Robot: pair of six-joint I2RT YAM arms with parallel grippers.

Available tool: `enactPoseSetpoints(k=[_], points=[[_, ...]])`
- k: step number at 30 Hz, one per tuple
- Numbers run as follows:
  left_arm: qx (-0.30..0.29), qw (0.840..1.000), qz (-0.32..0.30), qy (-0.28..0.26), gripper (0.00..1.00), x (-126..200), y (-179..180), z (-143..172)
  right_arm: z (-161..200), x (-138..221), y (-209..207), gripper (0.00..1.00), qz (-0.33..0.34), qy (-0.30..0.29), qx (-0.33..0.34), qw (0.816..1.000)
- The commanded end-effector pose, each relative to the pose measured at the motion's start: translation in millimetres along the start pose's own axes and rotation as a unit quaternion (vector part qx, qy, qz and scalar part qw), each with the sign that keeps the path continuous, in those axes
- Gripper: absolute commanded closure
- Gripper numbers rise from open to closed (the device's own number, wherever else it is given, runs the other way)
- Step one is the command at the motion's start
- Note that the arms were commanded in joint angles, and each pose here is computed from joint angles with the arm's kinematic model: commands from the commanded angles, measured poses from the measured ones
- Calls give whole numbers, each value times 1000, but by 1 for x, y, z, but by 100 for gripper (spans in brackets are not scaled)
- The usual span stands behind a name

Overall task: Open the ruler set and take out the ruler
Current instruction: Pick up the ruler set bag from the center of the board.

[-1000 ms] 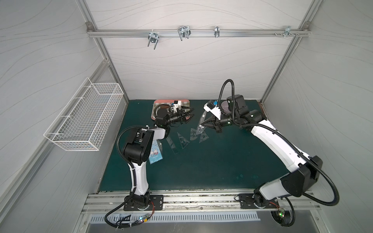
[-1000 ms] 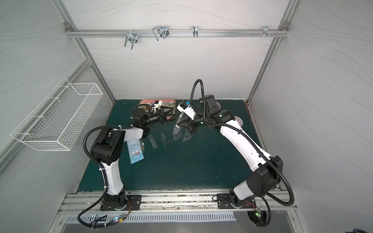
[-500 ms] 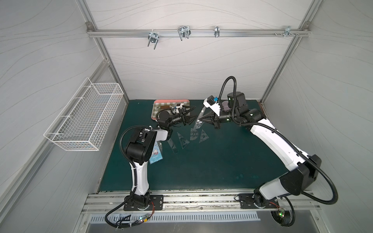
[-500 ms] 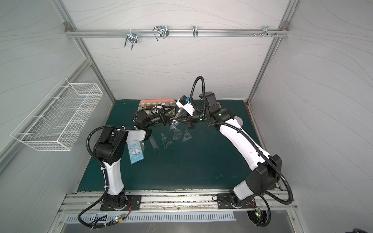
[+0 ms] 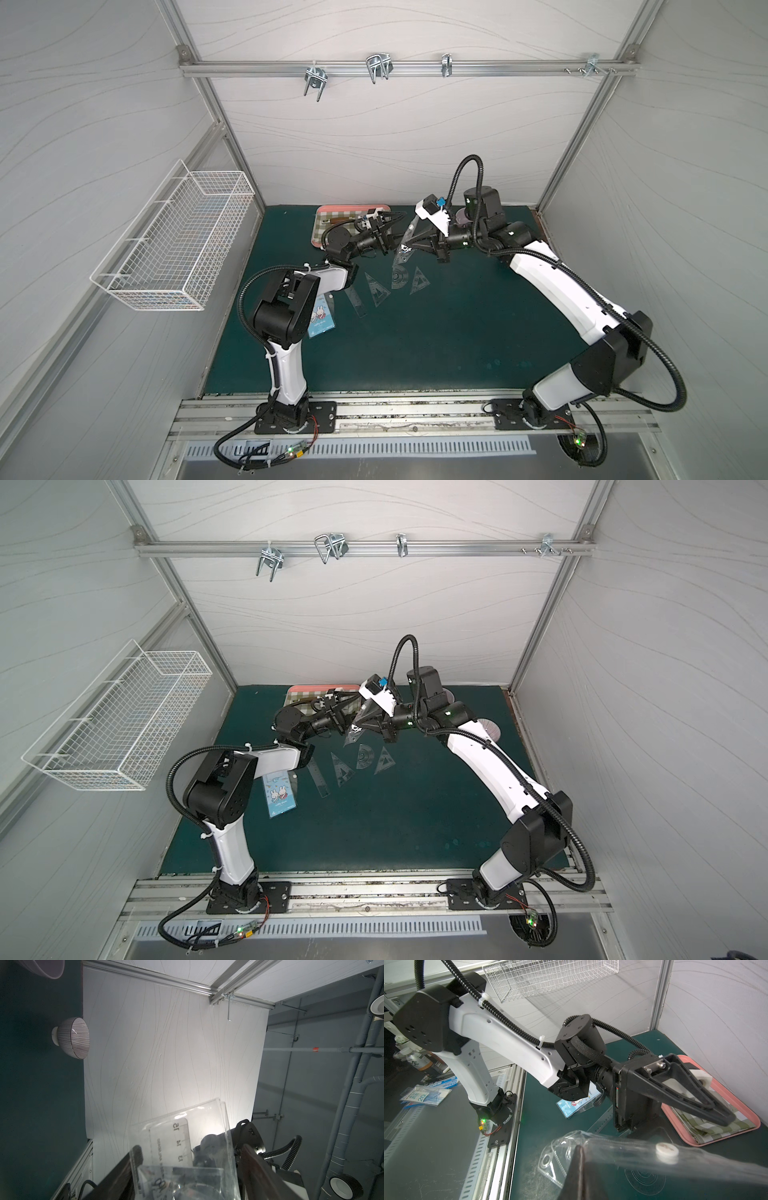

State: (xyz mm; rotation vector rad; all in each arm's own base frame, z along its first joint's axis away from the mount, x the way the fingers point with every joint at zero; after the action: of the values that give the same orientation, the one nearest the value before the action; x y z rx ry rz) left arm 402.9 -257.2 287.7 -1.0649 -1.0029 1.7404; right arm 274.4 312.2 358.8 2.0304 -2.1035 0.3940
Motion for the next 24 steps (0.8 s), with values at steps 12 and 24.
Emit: enactPoseSetpoints(k=[12,24], points=[[-43,998,49,26,45,6,-54,28,15,2,13,100,-26,14,2,1000],[-80,995,54,30,82,8,-66,32,32,22,4,100,2,26,-44,999]])
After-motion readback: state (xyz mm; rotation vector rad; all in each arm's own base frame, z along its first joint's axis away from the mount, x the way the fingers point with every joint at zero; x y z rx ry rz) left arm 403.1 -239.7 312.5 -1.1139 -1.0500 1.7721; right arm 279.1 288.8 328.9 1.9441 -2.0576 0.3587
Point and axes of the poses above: each gripper's point midway between its finger pads, its own x axis back along the fingers, its own y axis along the line the jaws close on, z = x × y, the point moved 3 cm from there along x, back along the fingers, and after that the axes turned 10 degrees about x, right-handed, at the moved point
